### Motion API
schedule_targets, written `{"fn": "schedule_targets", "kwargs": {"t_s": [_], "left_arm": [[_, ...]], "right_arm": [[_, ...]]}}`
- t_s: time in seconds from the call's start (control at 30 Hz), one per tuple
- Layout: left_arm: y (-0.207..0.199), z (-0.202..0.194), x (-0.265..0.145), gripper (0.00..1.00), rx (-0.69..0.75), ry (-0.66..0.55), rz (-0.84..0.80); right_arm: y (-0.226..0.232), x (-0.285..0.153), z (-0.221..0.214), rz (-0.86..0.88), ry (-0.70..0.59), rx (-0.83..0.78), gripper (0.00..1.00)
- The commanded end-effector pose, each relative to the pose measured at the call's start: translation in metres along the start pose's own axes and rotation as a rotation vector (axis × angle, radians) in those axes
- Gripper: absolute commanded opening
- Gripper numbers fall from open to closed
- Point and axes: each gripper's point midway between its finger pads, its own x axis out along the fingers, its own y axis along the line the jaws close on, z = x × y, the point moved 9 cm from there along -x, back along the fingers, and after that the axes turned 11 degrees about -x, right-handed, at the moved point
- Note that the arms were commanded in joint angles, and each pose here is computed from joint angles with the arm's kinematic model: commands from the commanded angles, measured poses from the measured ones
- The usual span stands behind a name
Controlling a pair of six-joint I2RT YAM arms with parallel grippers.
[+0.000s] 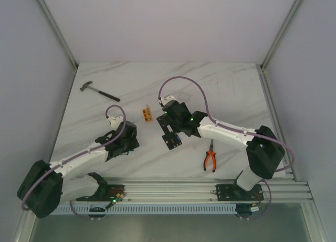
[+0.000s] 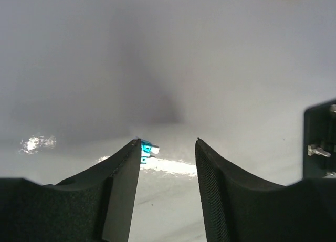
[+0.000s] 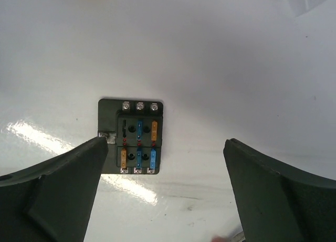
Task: Snap on the fuse box
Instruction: Install the fuse at the fuse box base, then move the fuse to the center of the board.
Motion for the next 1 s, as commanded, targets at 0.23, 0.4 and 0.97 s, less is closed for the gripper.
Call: {"fn": "schedule_targets", "kwargs": {"t_s": [0.23, 0.4, 0.97], "left_arm": [[0.0, 0.001, 0.01, 0.43, 0.11, 0.049, 0.121], [0.002, -0.002, 0.005, 0.42, 0.109, 0.09, 0.124], [0.012, -0.009, -0.009, 0.53, 0.031, 0.13, 0.132]], "right_arm": [[-0.008, -0.004, -0.003, -0.073, -0.041, 0.036, 1.0], [-0.01, -0.005, -0.004, -0.08, -0.042, 0.036, 1.0], [-0.013, -0.001, -0.011, -0.091, -0.035, 0.03, 1.0]]}}
